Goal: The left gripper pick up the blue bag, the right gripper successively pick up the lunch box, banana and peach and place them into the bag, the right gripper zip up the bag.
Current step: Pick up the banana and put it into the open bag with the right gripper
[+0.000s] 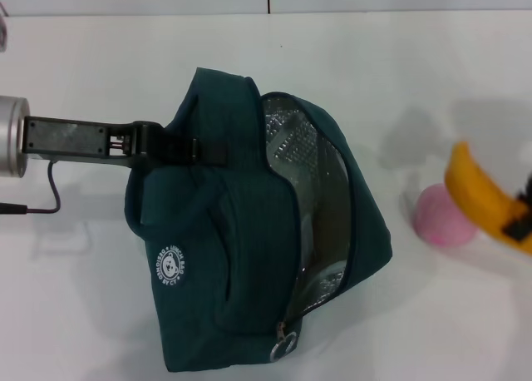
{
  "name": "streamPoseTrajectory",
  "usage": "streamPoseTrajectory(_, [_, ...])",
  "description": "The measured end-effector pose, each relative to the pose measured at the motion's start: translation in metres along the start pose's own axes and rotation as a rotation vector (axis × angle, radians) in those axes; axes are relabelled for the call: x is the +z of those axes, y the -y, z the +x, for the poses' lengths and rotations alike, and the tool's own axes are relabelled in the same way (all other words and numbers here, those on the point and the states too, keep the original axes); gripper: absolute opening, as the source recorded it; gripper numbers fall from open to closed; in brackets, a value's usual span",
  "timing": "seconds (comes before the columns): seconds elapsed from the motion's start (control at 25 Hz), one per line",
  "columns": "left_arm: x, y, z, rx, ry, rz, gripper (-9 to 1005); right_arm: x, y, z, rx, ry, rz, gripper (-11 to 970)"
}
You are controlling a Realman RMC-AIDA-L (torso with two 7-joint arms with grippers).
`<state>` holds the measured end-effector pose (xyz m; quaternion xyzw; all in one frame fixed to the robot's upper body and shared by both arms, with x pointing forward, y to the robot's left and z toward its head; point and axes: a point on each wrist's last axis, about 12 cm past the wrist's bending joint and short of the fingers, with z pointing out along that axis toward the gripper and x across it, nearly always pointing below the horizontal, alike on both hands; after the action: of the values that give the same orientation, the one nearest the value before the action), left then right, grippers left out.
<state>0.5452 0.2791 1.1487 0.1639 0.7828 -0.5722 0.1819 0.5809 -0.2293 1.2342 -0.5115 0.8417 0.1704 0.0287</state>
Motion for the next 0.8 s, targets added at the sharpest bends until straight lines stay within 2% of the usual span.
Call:
streamPoseTrajectory(0.16, [0.001, 0.000, -0.001, 0.000, 0.000, 0.001, 40, -0.033, 0.007, 0.004, 0.017, 0.257, -0.010, 450])
streamPoseTrajectory(0.36, [0.001, 0.000, -0.001, -0.001, 0.000, 0.002, 40, -0.063, -0.002, -0.001, -0.091, 0.606, -0.114, 458])
streamPoseTrajectory(0.56, [0.002, 0.001, -0.002, 0.003, 0.007, 0.011, 40, -0.067, -0.020, -0.013, -0.243, 0.840, -0.264, 466])
streamPoseTrajectory(0.68, [0.001, 0.002, -0.003, 0.005, 0.008, 0.009, 40, -0.060, -0.029, -0.016, -0.318, 0.947, -0.330, 471])
streamPoseTrajectory(0.8, [0.000, 0.002, -0.003, 0.005, 0.009, 0.008, 40, -0.048, -0.030, -0.015, -0.359, 1.009, -0.384, 476])
